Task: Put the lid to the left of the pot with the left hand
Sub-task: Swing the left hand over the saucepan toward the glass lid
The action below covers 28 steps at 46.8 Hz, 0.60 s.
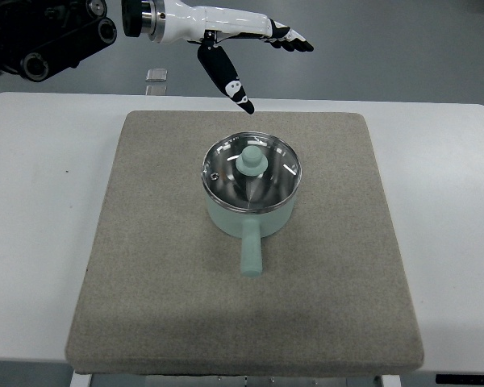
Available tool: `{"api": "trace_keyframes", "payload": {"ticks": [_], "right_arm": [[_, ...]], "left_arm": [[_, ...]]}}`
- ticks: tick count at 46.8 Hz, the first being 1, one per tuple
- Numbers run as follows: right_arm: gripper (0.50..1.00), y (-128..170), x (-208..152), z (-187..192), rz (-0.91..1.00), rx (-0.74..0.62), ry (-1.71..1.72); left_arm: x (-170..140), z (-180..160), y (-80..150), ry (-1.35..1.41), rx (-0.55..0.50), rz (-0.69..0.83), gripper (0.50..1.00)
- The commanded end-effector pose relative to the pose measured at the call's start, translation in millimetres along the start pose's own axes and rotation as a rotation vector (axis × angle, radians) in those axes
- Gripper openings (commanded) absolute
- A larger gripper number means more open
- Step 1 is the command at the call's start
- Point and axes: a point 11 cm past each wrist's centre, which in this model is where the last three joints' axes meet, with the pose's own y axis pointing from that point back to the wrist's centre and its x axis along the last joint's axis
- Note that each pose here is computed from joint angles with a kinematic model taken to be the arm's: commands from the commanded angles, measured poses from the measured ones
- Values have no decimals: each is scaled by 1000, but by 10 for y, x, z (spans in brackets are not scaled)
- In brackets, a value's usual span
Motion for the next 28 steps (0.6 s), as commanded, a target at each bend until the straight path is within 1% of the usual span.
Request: {"api": "trace_keyframes", "payload": {"ticks": [1, 5, 15, 28], "right_arm": [[923, 0, 0, 0, 0, 0, 1], [921, 0, 0, 0, 0, 0, 1], [921, 0, 0, 0, 0, 0, 0], [921, 0, 0, -1, 0, 1, 0]], "left_arm": [[-61, 122, 13, -68, -21, -58, 994], [-115, 179, 26, -157, -17, -117, 994], [-248, 59, 18, -378, 84, -255, 994], [-245, 100, -20, -450, 97, -291, 994]]}}
